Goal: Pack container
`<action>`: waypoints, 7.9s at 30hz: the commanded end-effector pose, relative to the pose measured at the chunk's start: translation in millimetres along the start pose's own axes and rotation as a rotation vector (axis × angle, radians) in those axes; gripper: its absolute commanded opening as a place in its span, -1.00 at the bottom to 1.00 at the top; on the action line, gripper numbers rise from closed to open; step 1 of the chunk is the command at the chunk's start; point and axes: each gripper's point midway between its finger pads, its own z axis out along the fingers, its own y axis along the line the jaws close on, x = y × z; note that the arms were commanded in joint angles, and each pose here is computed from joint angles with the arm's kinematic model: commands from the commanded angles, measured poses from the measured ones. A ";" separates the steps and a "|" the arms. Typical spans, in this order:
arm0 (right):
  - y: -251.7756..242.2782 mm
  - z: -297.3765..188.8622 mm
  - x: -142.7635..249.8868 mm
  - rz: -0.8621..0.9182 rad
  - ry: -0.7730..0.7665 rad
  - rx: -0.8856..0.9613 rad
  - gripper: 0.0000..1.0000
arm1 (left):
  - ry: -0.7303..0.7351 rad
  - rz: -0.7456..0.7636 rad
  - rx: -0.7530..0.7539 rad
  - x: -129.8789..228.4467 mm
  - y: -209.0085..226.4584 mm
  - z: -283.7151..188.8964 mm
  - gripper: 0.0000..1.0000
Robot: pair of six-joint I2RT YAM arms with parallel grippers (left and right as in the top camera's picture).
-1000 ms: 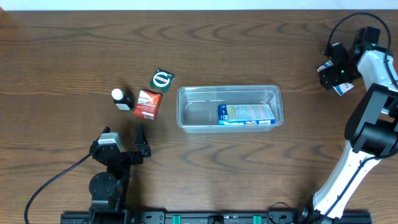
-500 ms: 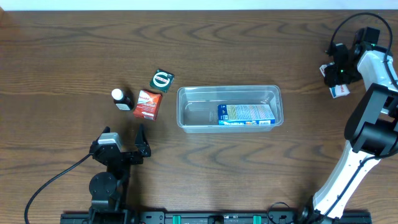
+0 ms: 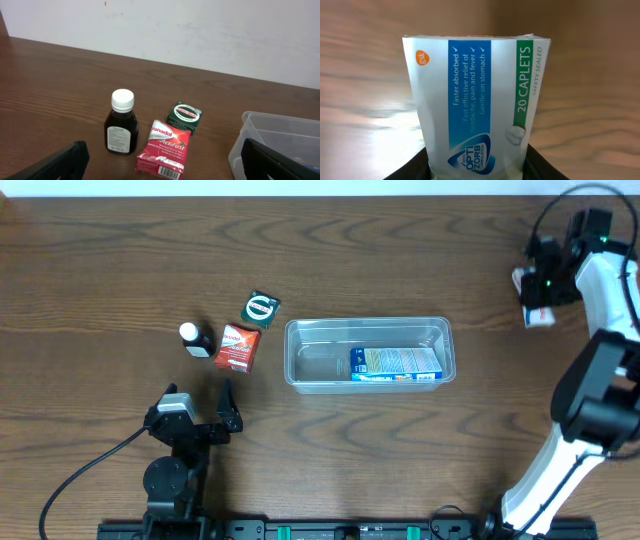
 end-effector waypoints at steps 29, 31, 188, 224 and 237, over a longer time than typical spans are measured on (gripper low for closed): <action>283.3 -163.1 58.1 -0.895 -0.007 -0.476 -0.26 | 0.049 0.007 -0.023 18.2 6.3 2.0 0.96; 285.5 -163.5 60.7 -0.930 -0.010 -0.491 -0.27 | 0.049 0.007 -0.023 18.2 6.2 2.0 0.96; 277.2 -113.2 56.7 -0.003 0.138 -0.189 -0.80 | 0.050 0.007 -0.023 18.4 6.3 2.1 0.96; 27.3 -139.9 31.4 0.620 -0.036 0.024 0.99 | 0.101 0.118 0.138 -19.7 -29.5 -12.1 0.96; 27.3 -139.9 31.4 0.620 -0.036 0.024 0.98 | 0.751 0.115 0.060 -68.3 -41.7 38.1 0.96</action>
